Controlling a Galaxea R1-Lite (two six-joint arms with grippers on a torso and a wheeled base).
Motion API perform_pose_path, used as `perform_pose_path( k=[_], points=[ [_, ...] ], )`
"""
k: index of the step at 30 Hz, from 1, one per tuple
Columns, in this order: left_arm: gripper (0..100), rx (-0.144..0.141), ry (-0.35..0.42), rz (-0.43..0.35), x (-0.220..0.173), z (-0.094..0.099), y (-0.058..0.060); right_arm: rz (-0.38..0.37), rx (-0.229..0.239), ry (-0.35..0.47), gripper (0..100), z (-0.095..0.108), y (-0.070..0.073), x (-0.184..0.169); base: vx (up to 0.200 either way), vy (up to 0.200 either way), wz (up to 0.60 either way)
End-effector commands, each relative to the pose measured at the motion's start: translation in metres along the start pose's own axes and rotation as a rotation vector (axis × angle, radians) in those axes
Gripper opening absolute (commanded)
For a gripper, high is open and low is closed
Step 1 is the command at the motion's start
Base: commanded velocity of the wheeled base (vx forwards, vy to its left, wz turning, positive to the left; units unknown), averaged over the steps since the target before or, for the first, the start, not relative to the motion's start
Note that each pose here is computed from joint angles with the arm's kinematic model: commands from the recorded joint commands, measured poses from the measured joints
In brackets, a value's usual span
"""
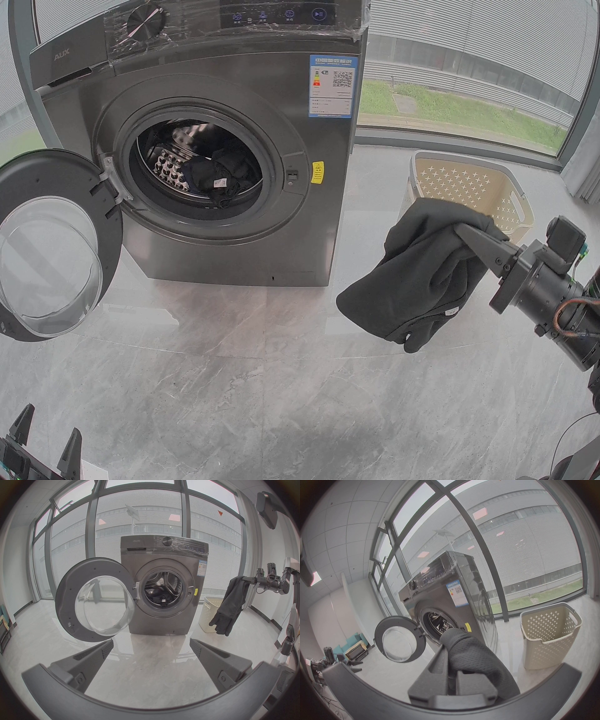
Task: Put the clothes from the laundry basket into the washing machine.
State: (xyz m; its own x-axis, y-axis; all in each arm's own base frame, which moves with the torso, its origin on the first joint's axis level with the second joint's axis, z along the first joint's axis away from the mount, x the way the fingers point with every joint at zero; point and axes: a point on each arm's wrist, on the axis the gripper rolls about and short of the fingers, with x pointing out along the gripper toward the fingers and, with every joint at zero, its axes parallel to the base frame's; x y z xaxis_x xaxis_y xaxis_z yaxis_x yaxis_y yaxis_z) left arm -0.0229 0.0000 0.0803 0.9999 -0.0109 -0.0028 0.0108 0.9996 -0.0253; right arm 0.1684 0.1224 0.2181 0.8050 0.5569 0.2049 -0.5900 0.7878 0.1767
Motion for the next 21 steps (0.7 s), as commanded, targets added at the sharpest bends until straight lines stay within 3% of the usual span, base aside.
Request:
perform_pose_path(
  k=[1,5,11,17,21],
  points=[
    [100,0.004,0.002,0.0,0.0,-0.004,0.0,-0.005,0.002,-0.022,0,0.005,-0.001,0.0,0.0,0.2,0.0],
    [100,-0.005,0.002,0.0,0.0,-0.004,0.0,-0.002,0.003,-0.003,0,0.0,0.0,-0.001,0.0,0.2,0.0],
    [100,0.004,0.002,0.0,0.0,-0.004,0.0,-0.004,0.003,-0.003,0,0.001,-0.001,-0.001,0.0,0.2,0.0],
    [100,0.001,0.002,-0.001,0.0,-0.004,0.0,0.004,0.01,0.023,0,-0.006,0.0,0.002,0.0,0.0,0.0],
    [100,-0.002,0.002,0.0,0.0,-0.004,0.0,0.002,0.004,0.025,0,-0.006,0.0,0.005,-0.2,0.0,0.0]
  ],
)
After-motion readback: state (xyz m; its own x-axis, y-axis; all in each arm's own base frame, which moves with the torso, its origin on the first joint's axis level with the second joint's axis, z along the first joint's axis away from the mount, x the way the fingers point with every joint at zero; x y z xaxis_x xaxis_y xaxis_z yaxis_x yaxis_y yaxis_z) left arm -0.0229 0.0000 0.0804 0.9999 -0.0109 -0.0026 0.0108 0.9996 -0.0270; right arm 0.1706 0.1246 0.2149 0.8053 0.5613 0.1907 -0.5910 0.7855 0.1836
